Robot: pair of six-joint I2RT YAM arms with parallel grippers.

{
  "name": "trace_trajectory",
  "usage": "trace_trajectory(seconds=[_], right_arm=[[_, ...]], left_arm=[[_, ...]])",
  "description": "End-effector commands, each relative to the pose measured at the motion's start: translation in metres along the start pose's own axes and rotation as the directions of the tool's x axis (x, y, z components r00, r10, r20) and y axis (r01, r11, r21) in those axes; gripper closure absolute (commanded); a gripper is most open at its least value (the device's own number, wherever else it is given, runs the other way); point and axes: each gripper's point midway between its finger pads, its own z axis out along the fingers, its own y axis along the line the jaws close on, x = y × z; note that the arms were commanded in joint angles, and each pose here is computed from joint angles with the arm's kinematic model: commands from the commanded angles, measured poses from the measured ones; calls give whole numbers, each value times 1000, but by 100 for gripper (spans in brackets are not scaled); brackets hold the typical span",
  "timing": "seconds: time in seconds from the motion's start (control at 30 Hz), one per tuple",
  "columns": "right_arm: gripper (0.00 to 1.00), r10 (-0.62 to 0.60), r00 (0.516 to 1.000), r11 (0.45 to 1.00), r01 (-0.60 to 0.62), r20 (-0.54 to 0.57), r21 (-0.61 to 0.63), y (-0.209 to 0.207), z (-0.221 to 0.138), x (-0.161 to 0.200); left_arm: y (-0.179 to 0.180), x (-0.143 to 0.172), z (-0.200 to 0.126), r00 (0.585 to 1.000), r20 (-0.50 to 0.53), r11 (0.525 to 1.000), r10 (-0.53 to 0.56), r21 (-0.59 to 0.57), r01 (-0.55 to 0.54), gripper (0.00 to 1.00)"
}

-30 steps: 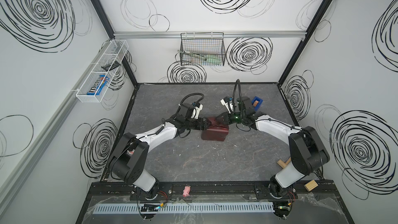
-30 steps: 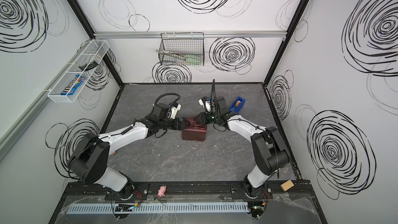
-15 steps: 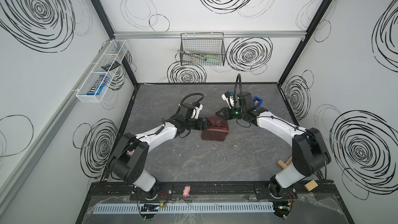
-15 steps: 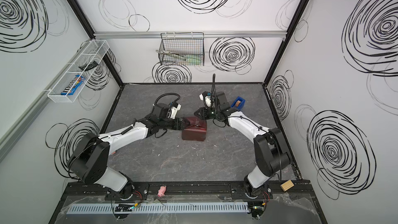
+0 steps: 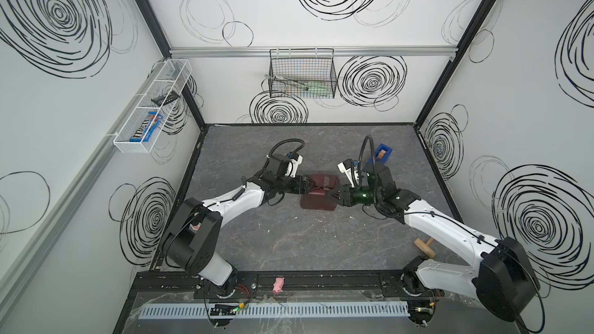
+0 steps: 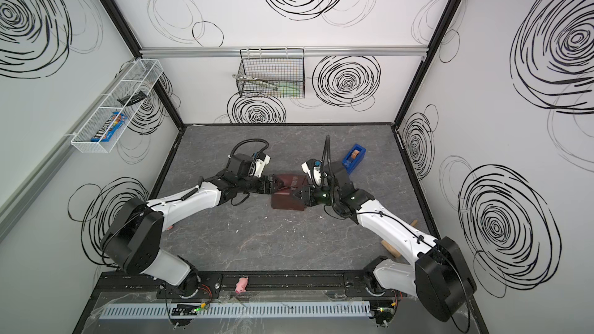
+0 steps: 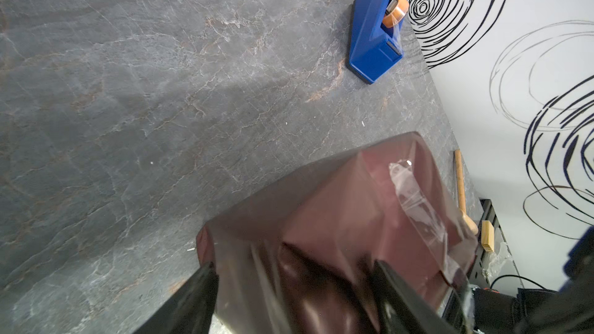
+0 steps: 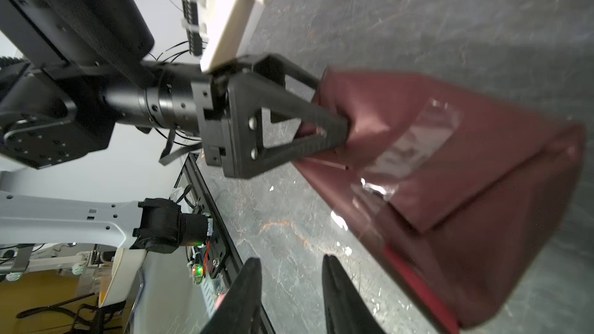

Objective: Wrap a gift box in wrapping paper
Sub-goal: Wrap the gift box with the wrapping paper.

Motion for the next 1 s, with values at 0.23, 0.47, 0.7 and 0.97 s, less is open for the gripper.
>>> trace_trajectory(seconds=[0.23,0.47,0.7,0.97], right_arm=[[54,28,996,997,-22,86,-77,5,-7,-3],[54,58,997,993,-54,40,-104,-1,4,-9],[54,88,996,986,-84,20,-147,-6,13,-7],[57,110,993,977,-101,42,-190,-10,9,-13]], left_arm=[[31,47,4,988,-147,992,-50,-121,32,22],[32,46,3,988,-147,992,-49,-125,30,22],[32,45,3,988,-146,992,-47,-125,29,22],[32,44,3,988,-145,992,-47,-123,29,22]])
